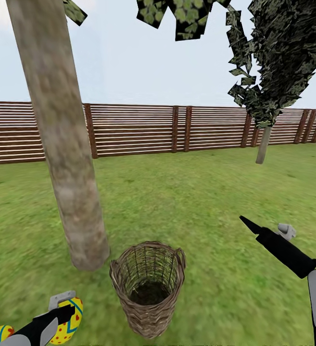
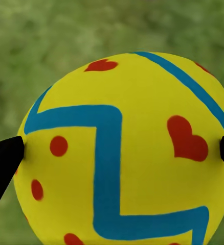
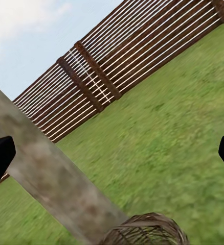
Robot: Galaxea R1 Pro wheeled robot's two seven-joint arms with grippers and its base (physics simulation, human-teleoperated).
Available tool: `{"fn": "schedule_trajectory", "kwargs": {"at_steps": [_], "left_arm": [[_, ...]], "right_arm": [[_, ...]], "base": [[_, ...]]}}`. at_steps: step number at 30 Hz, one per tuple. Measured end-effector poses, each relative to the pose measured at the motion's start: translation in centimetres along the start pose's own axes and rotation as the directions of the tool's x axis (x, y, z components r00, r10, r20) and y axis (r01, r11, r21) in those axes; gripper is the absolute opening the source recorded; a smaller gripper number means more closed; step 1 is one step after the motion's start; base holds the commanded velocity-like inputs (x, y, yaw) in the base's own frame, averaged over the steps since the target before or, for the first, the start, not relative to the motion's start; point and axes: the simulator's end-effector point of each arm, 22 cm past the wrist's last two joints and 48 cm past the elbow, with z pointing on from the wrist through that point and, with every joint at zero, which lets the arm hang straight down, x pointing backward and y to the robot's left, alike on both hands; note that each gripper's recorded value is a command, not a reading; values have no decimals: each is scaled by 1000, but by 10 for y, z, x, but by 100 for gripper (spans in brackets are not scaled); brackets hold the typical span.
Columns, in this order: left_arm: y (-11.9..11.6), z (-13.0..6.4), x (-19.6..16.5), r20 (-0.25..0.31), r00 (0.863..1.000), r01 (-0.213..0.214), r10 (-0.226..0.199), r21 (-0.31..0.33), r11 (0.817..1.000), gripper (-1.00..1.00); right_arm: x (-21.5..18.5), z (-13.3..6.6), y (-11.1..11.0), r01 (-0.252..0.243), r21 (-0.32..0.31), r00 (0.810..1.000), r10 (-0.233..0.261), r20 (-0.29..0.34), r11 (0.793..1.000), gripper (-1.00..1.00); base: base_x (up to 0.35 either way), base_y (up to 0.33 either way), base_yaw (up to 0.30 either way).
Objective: Take the three Easter eggs out of the wicker basket on the lawn in the garden, then place them on the lawn next to a single tree (choose any tree) so that all three eggs are next to the same tree and none are left in the basket.
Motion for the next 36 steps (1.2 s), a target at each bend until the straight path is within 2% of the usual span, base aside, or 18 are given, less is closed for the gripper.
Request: {"fn": "schedule_trajectory", "kwargs": {"at_steps": [21,27,36], "left_arm": [[2,29,38,2,1000,0,0,0,1000,-100],[4,36,35,40,999,-5,5,-8,1000,-100],[6,45,49,20,1000,-15,15,-16,1000,-100]], "right_arm": [[40,-15,-23,2,-4,1000,-2,-2,1000,100],[50,-11,-32,-7,9,1000,7,-21,1000,100],[65,-6,-47,-19,32,999,20,-48,999,100]], "base": [[0,0,0],[0,0,0],[0,0,0]]}}
